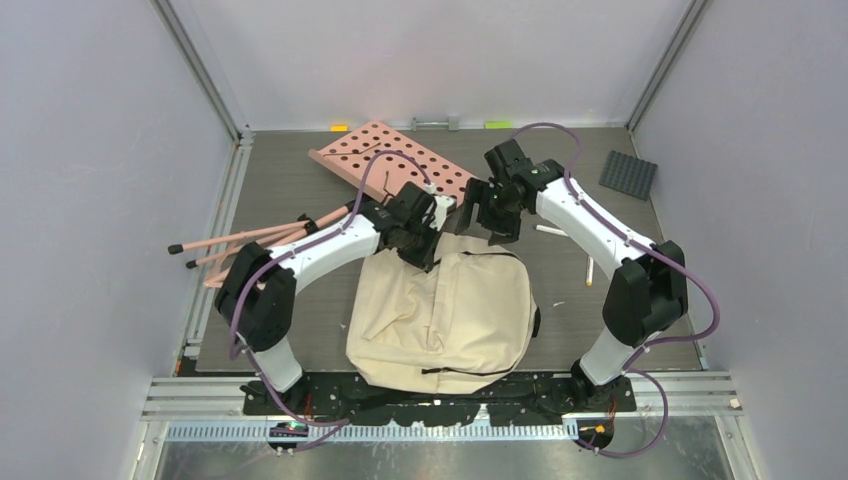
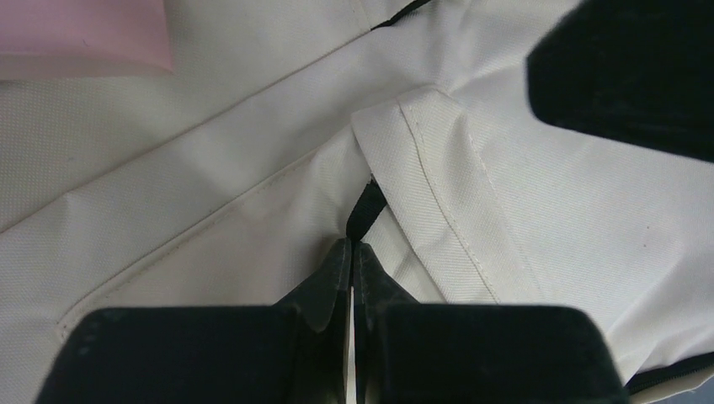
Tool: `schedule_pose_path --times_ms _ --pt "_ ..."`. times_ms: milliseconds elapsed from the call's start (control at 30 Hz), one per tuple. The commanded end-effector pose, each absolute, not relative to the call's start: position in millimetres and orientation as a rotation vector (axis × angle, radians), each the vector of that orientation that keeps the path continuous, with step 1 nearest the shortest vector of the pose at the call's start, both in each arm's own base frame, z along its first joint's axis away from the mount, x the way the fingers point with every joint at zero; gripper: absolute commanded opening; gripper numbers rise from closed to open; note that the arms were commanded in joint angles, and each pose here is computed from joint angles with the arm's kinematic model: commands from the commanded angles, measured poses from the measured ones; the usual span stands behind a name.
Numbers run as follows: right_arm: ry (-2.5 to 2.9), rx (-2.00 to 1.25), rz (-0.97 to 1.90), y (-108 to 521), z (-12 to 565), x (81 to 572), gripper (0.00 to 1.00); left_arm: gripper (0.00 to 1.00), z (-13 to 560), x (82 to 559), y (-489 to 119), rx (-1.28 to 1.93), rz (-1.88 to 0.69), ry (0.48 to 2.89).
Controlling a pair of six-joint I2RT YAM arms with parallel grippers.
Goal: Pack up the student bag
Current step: Unzip the student bag at the center of the board.
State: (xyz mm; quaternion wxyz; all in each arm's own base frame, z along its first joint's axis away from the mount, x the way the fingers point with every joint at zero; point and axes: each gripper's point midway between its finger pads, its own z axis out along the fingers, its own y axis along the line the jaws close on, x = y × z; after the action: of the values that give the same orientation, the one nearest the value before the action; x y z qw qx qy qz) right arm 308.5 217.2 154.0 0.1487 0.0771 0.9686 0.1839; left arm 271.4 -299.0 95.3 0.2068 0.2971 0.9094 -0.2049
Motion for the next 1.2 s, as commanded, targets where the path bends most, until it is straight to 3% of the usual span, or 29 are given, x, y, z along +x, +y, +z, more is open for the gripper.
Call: schedule_pose_path --times_ms 0,233,500,900,1167 --pt "2.775 0.281 0.688 241.6 149.2 310.4 0.83 0.0 106.1 252.1 -293.0 0.818 -0.593 2.538" --pt "2.846 0.3 0.731 262.4 124.0 300.5 0.77 0.0 111.2 236.1 -286.0 0.784 -0.624 2.549" --pt "2.868 0.292 0.752 282.0 109.9 295.4 0.58 0.0 113.5 225.4 -279.2 0.798 -0.632 2.562" --pt "2.883 0.308 0.744 286.4 101.7 299.1 0.06 0.0 119.3 191.6 -268.3 0.854 -0.67 2.582" --pt "2.873 0.329 0.722 289.7 99.7 309.7 0.01 0.0 118.2 158.9 -269.1 0.89 -0.719 2.597"
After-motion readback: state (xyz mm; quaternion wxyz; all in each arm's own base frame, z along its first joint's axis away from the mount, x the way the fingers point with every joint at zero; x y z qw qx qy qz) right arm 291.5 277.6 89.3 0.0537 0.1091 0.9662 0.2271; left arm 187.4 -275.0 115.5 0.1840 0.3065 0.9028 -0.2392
